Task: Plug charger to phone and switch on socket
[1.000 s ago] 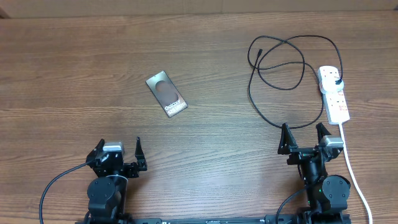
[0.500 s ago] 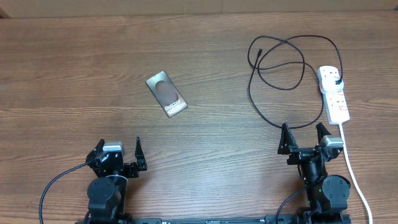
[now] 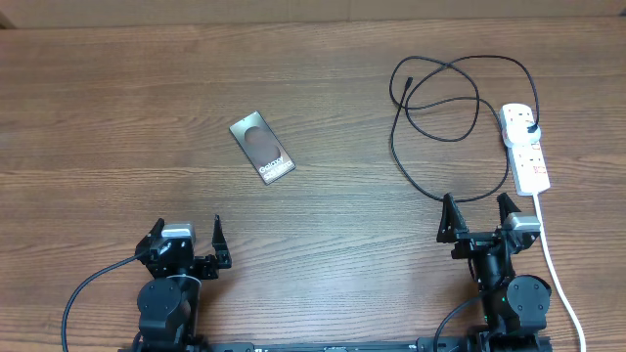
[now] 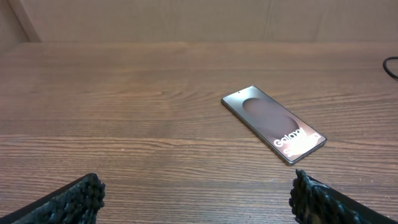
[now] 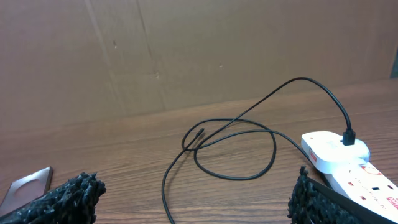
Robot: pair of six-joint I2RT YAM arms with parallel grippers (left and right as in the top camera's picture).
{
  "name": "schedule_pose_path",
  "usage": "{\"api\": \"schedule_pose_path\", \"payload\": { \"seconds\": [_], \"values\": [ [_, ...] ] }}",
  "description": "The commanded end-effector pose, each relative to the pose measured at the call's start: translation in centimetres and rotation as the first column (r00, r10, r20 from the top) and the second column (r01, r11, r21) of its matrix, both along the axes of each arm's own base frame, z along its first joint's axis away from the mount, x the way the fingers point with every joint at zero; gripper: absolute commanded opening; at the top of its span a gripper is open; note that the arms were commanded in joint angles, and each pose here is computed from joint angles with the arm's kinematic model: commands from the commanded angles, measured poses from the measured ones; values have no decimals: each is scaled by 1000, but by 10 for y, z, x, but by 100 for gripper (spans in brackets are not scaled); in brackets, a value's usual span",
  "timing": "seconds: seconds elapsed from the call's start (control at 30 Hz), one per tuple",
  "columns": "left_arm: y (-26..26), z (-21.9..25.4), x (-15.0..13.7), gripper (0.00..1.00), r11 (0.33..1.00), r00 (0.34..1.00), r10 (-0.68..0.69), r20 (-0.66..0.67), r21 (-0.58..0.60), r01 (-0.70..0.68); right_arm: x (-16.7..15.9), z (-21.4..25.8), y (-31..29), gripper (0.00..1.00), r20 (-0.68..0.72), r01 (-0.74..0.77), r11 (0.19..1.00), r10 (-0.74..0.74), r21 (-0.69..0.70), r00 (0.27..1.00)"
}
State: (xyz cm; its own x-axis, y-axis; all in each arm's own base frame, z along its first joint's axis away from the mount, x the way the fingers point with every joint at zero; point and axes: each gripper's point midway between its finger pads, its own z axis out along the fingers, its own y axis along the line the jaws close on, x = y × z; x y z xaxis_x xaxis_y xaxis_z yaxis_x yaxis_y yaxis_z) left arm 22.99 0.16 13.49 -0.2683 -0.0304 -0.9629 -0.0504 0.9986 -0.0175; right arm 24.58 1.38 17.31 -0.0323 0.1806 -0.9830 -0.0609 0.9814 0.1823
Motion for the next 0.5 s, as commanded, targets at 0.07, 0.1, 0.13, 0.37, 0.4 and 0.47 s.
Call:
{"api": "schedule_pose_path", "payload": {
  "seconds": [0.07, 0.1, 0.13, 0.37, 0.4, 0.47],
  "values": [
    [-5, -1, -1, 99, 994, 1000, 0, -3, -105, 0, 0, -3, 0, 100, -1, -3, 1000, 3, 10, 1000],
    [-9, -1, -1, 100, 993, 1000, -22, -3, -117, 22, 0, -3, 0, 100, -1, -3, 1000, 3, 10, 1000],
    [-11, -1, -1, 100, 992, 999, -35, -3, -121, 34, 0, -3, 0, 100, -1, -2, 1000, 2, 10, 1000],
    [-27, -1, -2, 100, 982, 992, -124, -4, -146, 122, 0, -3, 0, 100, -1, -3, 1000, 3, 10, 1000],
    [-27, -1, -2, 100, 982, 992, -124, -4, -146, 122, 0, -3, 0, 100, -1, -2, 1000, 2, 10, 1000],
    [-26, -1, -2, 100, 983, 993, -119, -4, -144, 117, 0, -3, 0, 100, -1, -2, 1000, 2, 10, 1000]
  ]
}}
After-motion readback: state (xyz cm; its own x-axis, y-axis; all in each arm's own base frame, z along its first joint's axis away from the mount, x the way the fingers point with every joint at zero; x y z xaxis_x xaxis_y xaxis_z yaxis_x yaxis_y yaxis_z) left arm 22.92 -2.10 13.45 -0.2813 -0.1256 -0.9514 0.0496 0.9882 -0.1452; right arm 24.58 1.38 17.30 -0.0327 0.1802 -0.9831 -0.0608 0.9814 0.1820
